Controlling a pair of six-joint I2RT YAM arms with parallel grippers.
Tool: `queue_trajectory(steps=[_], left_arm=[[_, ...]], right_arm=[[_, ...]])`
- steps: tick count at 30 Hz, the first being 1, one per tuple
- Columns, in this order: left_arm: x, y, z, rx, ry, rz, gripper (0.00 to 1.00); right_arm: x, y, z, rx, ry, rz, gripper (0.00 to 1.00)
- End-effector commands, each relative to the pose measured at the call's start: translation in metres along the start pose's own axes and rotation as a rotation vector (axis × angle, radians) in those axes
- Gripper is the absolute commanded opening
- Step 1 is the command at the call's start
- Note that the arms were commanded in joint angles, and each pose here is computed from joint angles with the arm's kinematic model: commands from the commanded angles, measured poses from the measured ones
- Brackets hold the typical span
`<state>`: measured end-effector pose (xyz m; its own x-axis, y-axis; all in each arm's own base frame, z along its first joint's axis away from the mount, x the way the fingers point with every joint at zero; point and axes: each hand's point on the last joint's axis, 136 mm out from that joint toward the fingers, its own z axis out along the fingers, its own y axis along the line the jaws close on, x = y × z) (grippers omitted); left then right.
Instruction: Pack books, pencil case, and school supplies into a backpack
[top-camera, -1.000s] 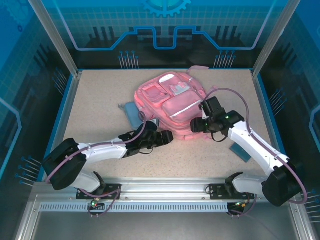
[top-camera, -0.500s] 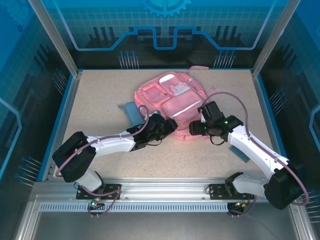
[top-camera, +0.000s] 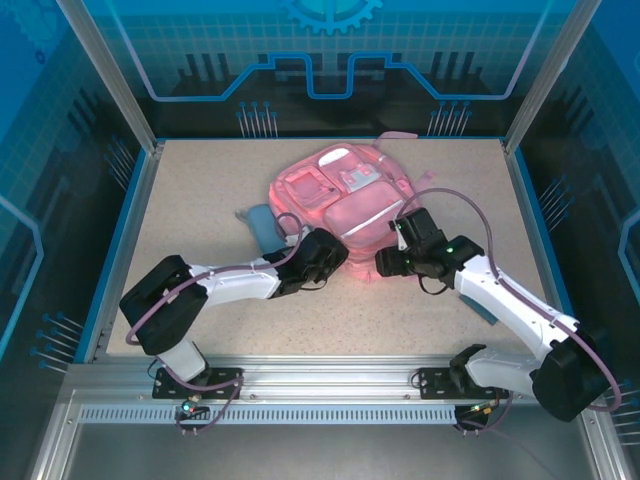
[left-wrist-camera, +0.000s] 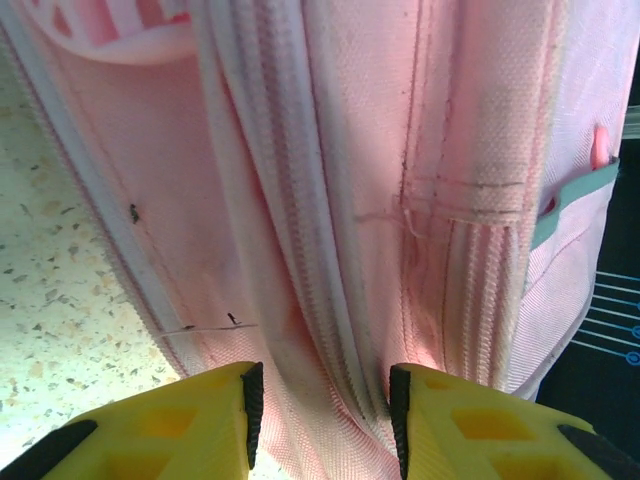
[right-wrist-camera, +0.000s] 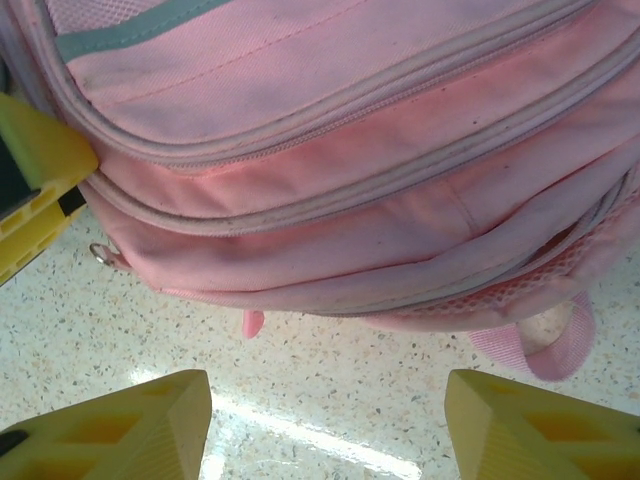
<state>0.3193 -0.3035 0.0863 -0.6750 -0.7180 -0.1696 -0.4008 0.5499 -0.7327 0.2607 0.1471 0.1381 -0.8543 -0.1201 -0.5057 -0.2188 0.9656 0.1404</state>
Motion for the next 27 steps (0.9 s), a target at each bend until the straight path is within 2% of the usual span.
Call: queue_trajectory(steps=[1,9,14,17,20,27], left_arm=[[-0.004,0.012,-0.005,-0.026,-0.033,-0.043,0.40],[-0.009,-0.012,-0.001,0.044,-0.024,-0.013,0.38],[-0.014,-0.012,0.006,0.037,-0.034,-0.039,0.48],[-0.019,-0.018,0.006,0.046,-0.055,-0.020,0.47],[-0.023,-0.018,0.008,0.043,-0.072,-0.017,0.41],[-0.035,-0.036,-0.003,0.100,-0.106,0.022,0.06]], right_arm=[[-0.005,0.004,-0.002,0.003,-0.043,0.000,0.64],[-0.002,0.009,0.003,-0.003,-0.026,0.002,0.63],[-0.003,0.012,0.003,-0.008,-0.018,-0.015,0.63],[-0.004,0.015,0.006,-0.020,-0.015,-0.021,0.63],[-0.004,0.017,0.008,-0.024,-0.008,-0.028,0.63],[0.001,0.019,0.010,-0.009,0.005,-0.055,0.62]])
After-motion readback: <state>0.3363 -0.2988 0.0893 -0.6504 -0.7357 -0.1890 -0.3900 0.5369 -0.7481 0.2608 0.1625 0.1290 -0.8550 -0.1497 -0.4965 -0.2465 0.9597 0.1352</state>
